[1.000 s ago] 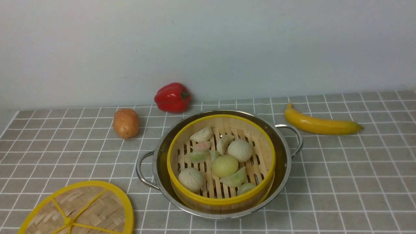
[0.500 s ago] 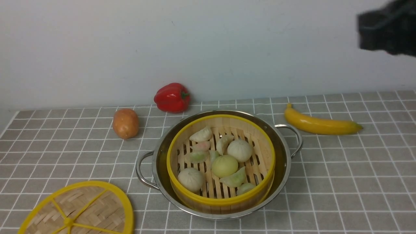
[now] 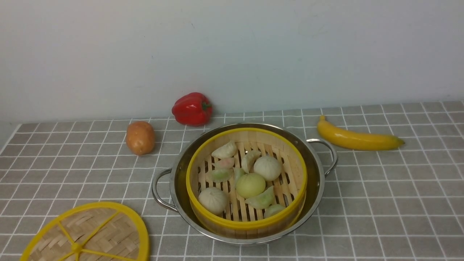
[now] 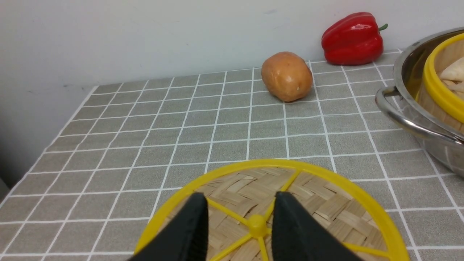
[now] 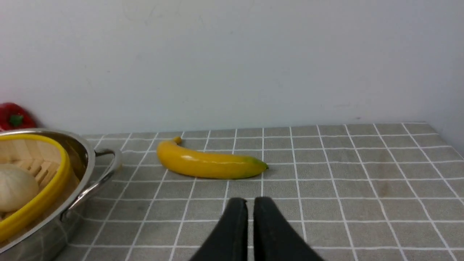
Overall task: Place the steamer in the pot on the grey tablecloth, and put the lid on the steamer.
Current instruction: 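Grasp the bamboo steamer lid lying on the table by its centre knob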
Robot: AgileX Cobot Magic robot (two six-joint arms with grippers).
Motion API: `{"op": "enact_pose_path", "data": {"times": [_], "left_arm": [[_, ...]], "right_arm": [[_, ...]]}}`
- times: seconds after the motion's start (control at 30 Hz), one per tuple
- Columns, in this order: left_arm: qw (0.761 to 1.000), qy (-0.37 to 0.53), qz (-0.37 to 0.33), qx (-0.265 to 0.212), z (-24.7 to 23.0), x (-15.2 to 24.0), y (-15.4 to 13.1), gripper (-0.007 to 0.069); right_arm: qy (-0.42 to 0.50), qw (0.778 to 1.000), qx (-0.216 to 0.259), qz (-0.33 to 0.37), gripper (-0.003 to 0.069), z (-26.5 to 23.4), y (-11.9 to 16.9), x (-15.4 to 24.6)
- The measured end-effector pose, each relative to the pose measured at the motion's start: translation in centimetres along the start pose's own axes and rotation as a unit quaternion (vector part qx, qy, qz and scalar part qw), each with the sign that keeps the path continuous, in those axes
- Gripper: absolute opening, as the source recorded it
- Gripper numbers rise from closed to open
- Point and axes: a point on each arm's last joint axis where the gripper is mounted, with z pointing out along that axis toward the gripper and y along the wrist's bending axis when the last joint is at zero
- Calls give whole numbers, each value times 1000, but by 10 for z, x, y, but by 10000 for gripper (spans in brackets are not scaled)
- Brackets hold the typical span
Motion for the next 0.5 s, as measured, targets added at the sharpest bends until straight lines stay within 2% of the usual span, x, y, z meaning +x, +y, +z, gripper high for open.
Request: {"op": "enact_pose_path", "data": {"times": [0.07,0.27,0.5], "left_arm": [[1000,0,0,0,0,0,0,243],[1000,0,0,0,0,0,0,243],[1000,0,0,0,0,0,0,243]], "right_arm": [[-10,1000,0,12,57,-4,-1,2],[48,999,22,5,74,-5,-5,14],[49,999,21,0,90,-5,-5,14]]}}
